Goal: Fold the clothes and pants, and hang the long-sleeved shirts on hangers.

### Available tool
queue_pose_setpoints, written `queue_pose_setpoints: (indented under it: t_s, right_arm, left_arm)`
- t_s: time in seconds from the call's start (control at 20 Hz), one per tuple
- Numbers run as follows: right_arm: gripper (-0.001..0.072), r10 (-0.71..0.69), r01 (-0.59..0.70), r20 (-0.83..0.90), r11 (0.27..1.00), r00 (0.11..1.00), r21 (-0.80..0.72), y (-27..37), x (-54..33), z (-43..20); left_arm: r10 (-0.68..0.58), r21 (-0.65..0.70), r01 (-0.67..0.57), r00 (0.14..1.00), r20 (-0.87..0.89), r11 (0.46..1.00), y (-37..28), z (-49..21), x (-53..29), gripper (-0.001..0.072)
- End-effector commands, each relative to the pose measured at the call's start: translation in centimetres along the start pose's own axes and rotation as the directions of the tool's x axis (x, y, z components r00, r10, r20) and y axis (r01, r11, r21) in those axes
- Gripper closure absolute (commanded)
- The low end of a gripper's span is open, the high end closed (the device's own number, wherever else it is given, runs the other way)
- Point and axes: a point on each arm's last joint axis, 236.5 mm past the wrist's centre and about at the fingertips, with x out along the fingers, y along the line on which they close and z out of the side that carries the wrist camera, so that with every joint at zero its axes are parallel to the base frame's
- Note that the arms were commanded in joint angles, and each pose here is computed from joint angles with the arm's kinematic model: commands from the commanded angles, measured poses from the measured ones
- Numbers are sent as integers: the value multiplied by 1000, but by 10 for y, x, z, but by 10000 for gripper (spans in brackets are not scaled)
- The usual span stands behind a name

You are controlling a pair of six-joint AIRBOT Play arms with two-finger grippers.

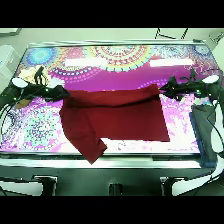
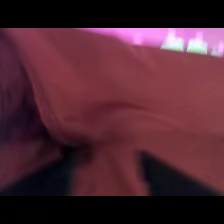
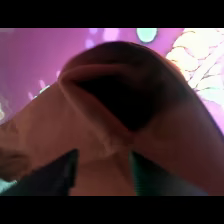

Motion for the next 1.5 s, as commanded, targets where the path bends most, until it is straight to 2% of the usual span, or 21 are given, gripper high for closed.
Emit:
queue_pose_setpoints:
  t_s: [0.0,0.05,0.15,0.25,0.3,0.35,0.5,0.75,0.8,0.85,0.9,0.95,1.0,1.15,1.35,1.45]
  right_arm:
    - [163,-61,58,-128,998,990,-28,-34,-43,-18]
    - [164,-135,133,-199,991,971,-26,-60,-63,-34]
    - [157,-334,338,-357,940,873,-51,-116,-96,-80]
    - [155,-462,467,-366,881,808,-79,-152,-109,-105]
    - [118,-475,481,-343,874,810,-74,-161,-105,-113]
    - [85,-475,482,-321,874,819,-63,-166,-100,-120]
    - [85,-452,468,-328,883,829,-34,-172,-89,-141]
    - [86,-449,466,-346,884,824,-37,-171,-91,-149]
    - [86,-448,465,-346,884,824,-37,-171,-91,-149]
    - [86,-449,466,-346,884,824,-37,-171,-91,-148]
    - [86,-451,468,-345,883,823,-39,-171,-91,-148]
    - [86,-460,475,-342,879,820,-42,-174,-91,-148]
    - [86,-462,479,-344,877,817,-40,-177,-89,-150]
    - [83,-407,429,-391,903,826,-33,-183,-70,-175]
    - [84,-306,336,-355,942,883,24,-179,-38,-185]
    - [97,-319,344,-381,939,868,-2,-180,-27,-197]
  left_arm:
    - [50,-75,-78,946,-319,994,43,-70,-27,139]
    - [94,-129,-158,909,-407,979,68,-93,-44,139]
    - [69,-206,-184,882,-467,961,85,-123,-63,142]
    - [69,-237,-192,893,-445,952,94,-148,-60,212]
    - [72,-239,-189,902,-427,953,96,-162,-51,212]
    - [48,-245,-160,911,-410,956,92,-175,-40,212]
    - [-50,-292,-74,917,-395,953,77,-210,-5,212]
    - [-52,-293,-47,946,-321,955,68,-206,22,221]
    - [-47,-284,-48,947,-317,958,64,-206,26,263]
    - [-37,-281,-58,946,-322,958,61,-207,31,336]
    - [-30,-285,-68,944,-328,956,58,-209,35,361]
    - [-28,-281,-71,942,-334,957,56,-211,37,557]
    - [-28,-263,-65,942,-335,963,54,-211,38,681]
    - [-25,-244,-57,947,-321,968,54,-207,34,682]
    - [-26,-228,-47,952,-305,972,50,-203,28,682]
    - [-26,-225,-45,953,-302,973,49,-203,27,682]
